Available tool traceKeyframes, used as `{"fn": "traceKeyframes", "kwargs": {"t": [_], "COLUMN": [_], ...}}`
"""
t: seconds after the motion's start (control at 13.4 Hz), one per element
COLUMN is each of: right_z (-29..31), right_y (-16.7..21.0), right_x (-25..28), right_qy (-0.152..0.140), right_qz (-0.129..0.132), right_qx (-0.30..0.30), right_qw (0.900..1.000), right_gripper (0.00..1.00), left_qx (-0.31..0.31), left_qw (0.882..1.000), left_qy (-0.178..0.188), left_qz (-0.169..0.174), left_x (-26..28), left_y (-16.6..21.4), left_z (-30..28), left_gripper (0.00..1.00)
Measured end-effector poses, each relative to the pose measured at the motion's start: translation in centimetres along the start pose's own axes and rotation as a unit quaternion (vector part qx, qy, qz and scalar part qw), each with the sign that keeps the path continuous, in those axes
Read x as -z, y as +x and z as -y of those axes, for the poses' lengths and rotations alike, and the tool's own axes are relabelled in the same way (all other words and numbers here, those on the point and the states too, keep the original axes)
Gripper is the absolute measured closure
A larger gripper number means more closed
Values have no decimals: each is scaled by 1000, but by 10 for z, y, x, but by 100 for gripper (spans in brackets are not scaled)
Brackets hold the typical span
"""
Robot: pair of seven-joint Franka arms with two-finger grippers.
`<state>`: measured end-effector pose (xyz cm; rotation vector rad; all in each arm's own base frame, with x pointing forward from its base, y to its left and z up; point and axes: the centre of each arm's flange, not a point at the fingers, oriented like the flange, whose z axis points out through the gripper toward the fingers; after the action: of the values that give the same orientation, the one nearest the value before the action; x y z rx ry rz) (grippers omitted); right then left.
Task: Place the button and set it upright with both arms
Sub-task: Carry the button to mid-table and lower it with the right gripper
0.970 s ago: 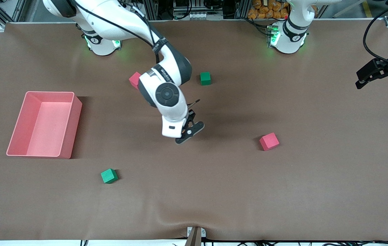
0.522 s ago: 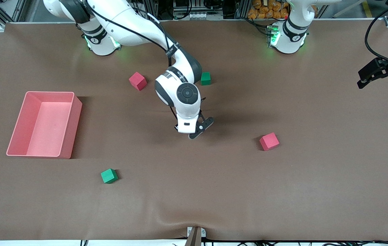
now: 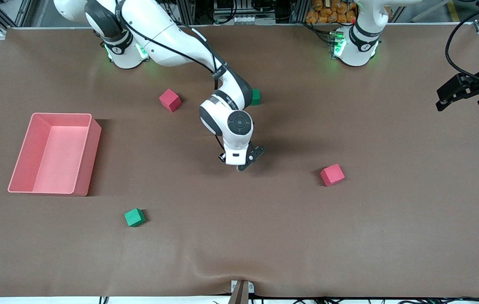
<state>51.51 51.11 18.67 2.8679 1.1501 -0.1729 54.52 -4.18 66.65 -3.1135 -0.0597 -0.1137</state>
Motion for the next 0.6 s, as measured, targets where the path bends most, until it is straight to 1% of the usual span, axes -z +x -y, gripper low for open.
{"fn": "traceKeyframes", "kwargs": {"t": [0.22, 0.3, 0.6], "right_z": [1, 1, 0], "right_y": [3, 5, 11], "right_x": [7, 11, 43], "right_qy": [0, 0, 1], "right_qz": [-9, -13, -34], "right_qx": [0, 0, -15], "right_qw": [1000, 1000, 999], "right_gripper": [4, 0, 0], "left_qx": [0, 0, 0], "left_qw": [1000, 1000, 1000], "left_qy": [0, 0, 0], "left_qz": [0, 0, -1], "left_x": [0, 0, 0], "left_y": [0, 0, 0], "left_z": [0, 0, 0], "left_gripper": [0, 0, 0]}}
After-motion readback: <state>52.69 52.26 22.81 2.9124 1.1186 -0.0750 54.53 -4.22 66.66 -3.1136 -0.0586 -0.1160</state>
